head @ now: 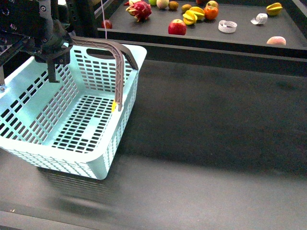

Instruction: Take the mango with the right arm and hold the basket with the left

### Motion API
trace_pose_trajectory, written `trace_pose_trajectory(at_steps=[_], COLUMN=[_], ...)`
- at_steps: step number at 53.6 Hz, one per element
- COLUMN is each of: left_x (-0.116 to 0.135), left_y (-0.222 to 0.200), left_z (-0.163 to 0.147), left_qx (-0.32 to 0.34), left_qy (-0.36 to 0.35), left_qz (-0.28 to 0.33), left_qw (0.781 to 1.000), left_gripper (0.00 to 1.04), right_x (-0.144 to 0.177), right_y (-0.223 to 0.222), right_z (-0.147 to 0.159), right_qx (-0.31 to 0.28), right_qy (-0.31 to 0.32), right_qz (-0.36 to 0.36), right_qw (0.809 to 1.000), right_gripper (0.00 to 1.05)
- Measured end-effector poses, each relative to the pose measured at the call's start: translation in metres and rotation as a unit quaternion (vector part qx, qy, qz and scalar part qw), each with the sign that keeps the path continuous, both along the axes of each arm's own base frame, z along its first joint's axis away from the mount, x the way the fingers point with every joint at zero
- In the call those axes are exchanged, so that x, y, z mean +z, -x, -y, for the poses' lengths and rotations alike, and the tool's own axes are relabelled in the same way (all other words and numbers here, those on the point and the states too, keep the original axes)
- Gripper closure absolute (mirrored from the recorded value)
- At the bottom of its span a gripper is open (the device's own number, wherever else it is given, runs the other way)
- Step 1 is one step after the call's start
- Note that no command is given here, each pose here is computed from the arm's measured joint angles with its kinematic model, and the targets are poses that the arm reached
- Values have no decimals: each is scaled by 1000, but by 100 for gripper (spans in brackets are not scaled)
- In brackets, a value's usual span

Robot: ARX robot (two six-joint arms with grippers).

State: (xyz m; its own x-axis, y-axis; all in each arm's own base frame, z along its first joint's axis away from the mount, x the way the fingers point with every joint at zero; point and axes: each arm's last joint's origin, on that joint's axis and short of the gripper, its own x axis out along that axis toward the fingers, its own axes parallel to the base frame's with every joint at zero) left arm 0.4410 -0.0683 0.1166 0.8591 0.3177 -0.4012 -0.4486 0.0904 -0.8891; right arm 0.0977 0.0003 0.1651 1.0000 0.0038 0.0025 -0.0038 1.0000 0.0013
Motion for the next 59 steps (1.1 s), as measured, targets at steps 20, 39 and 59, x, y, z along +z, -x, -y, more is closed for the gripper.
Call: trace_pose_trajectory(at_steps=[20,39,59], left_x=[48,84,81], left_y=[62,181,227], left_z=[-9,-22,-43], left_qx=[-37,-45,-139], left_qy=[-91,-195,-294], left_qz=[13,10,31], left_qw=[995,980,945], left_gripper=[6,6,18], right_x=[0,0,0], right_y=[0,0,0], right_z=[0,0,0], right_qx=[0,0,0], right_qy=[0,0,0], right_qz=[0,0,0], right_qw=[1000,1000,1000], right_gripper=[8,8,8])
